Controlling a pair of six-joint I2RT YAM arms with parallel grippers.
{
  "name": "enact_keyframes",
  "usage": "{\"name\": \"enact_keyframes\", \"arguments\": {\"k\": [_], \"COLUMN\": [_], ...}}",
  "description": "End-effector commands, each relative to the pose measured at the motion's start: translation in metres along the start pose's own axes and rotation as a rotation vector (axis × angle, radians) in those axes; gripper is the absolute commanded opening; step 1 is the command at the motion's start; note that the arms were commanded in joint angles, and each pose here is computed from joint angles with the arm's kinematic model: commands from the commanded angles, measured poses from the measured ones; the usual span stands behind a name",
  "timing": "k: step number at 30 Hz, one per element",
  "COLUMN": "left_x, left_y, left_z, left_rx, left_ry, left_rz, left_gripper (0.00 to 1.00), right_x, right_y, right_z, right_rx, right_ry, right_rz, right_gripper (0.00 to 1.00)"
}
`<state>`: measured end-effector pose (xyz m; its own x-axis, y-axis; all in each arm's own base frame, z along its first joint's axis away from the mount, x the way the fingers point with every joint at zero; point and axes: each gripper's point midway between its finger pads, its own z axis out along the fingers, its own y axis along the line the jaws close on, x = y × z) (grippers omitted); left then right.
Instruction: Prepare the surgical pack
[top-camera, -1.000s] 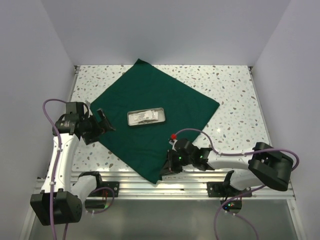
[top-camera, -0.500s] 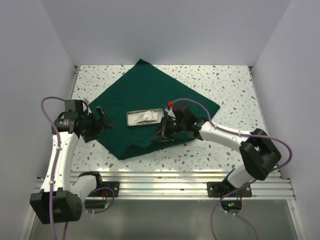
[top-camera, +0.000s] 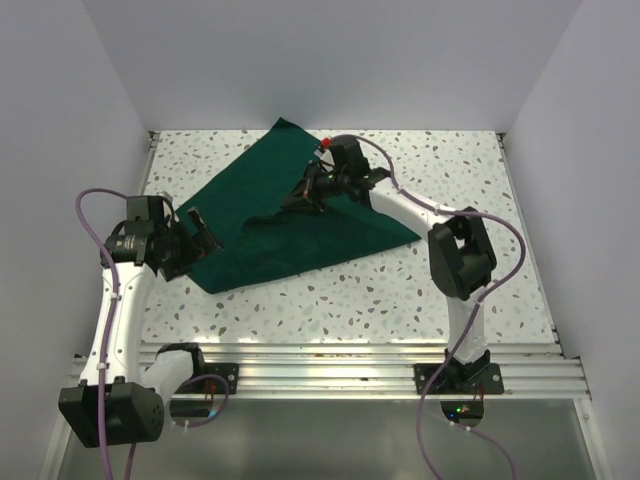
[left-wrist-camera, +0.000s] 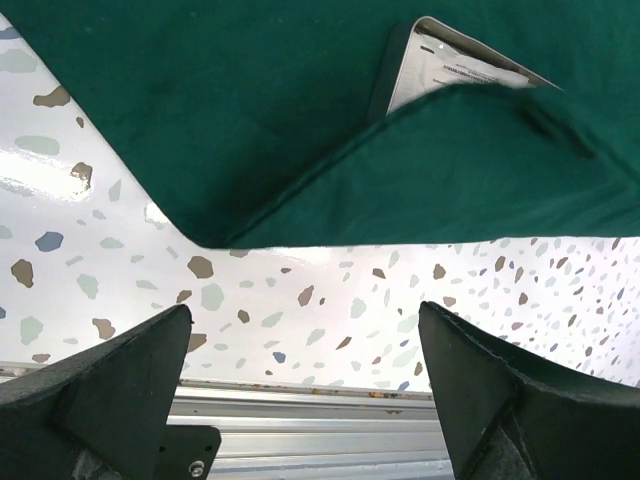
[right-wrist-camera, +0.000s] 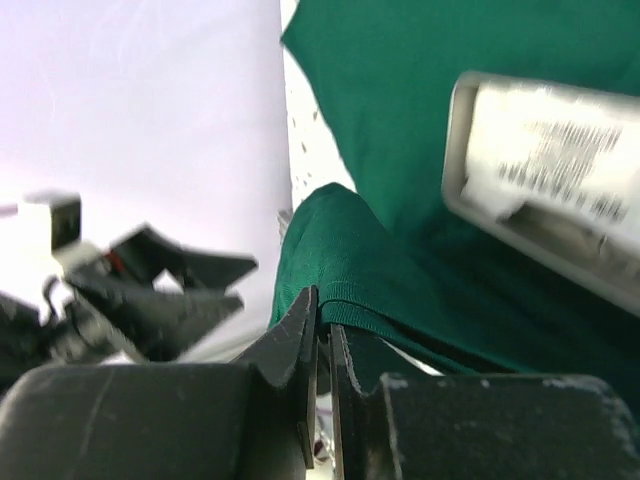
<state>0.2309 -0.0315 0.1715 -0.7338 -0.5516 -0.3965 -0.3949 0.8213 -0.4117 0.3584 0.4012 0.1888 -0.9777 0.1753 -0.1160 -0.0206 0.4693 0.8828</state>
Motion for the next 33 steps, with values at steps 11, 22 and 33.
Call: {"name": "enact_keyframes", "arguments": {"k": [11,22,33], "left_x": [-0.021,-0.022,-0.024], "left_y": [0.003,0.007,0.007], "left_z": [-0.003,0.001,0.003], "left_rx": [-0.052,-0.079,-0.084], "left_ry": [-0.048,-0.034,-0.028], "left_rz": [0.057,0.069,0.064], "left_gripper": [0.99,0.99,0.99], "right_x": [-0.084,-0.125,-0.147], "right_y": [0.005,-0.024,-0.051], "right_z": [0.022,0.027,0.041], "right_rx": [-0.056,-0.038,-0.036], "right_ry": [-0.051,-0.115,-0.121], "right_rz": [0.031,0.11,0.145], "right_gripper": [0.0,0.0,0.0]}}
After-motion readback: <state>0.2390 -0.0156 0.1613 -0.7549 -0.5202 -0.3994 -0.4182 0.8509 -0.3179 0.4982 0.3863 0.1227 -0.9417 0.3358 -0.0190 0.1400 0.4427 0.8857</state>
